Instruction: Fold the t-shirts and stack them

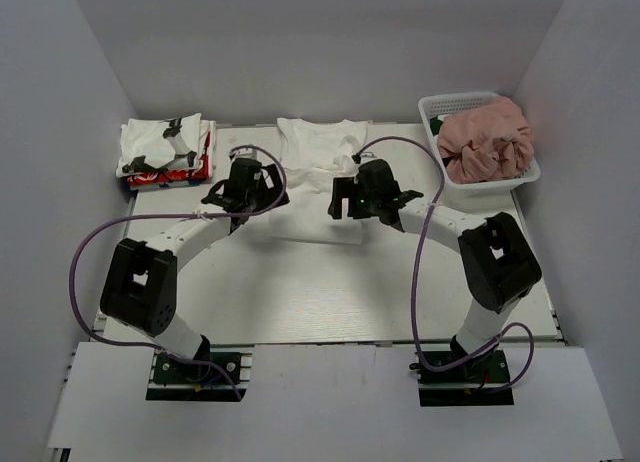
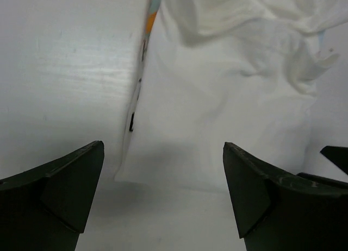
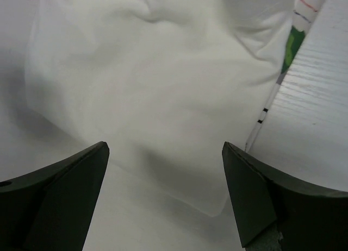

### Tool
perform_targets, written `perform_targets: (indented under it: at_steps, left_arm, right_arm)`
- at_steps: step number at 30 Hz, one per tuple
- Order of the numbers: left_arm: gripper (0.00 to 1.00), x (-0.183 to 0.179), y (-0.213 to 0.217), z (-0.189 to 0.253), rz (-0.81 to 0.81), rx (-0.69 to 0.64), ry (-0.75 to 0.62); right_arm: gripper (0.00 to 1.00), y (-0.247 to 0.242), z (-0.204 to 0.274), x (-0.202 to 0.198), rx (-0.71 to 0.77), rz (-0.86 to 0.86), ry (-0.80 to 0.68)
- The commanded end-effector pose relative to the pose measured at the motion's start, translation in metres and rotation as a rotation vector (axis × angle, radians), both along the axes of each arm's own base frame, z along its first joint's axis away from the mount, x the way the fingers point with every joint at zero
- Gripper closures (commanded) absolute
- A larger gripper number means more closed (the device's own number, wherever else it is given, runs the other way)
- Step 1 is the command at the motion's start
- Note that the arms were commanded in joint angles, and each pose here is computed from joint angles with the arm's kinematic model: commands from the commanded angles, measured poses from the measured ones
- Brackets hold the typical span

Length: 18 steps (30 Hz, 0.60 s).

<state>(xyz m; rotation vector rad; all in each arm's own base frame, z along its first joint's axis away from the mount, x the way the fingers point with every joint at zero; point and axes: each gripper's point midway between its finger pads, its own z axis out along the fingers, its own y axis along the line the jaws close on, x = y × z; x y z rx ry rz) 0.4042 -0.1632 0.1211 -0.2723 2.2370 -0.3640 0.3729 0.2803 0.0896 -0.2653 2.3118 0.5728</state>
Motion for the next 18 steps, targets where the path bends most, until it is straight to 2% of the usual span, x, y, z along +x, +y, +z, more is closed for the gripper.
perform_targets:
  at_steps: [1,6,8,14,16,17,18]
  left_arm:
    - [0.0,-0.034,0.009,-0.032,0.036,-0.009,0.135]
    - [0.0,-0.048,0.027,-0.051,0.094,0.046,0.164]
    - [0.0,-0.052,0.026,-0.062,0.102,0.038,0.197]
    - [0.0,-0.054,0.02,-0.09,0.086,0.033,0.262]
    - [0.04,-0.054,0.017,-0.101,0.078,0.032,0.282]
    - [0.14,-0.056,0.015,-0.106,0.068,0.027,0.298]
    - [0.18,-0.056,0.015,-0.112,0.069,0.032,0.309]
  right_arm:
    - [0.1,0.024,0.016,-0.002,0.072,0.09,-0.022]
    - [0.1,0.001,-0.02,-0.024,0.061,-0.061,0.104]
    - [0.1,-0.008,-0.022,-0.024,0.063,-0.141,0.111]
    - [0.1,-0.027,-0.037,-0.044,0.065,-0.223,0.163]
    - [0.1,-0.031,-0.044,-0.048,0.045,-0.232,0.174]
    - [0.1,-0.032,-0.047,-0.049,0.037,-0.235,0.176]
    - [0.1,-0.032,-0.047,-0.048,0.042,-0.238,0.178]
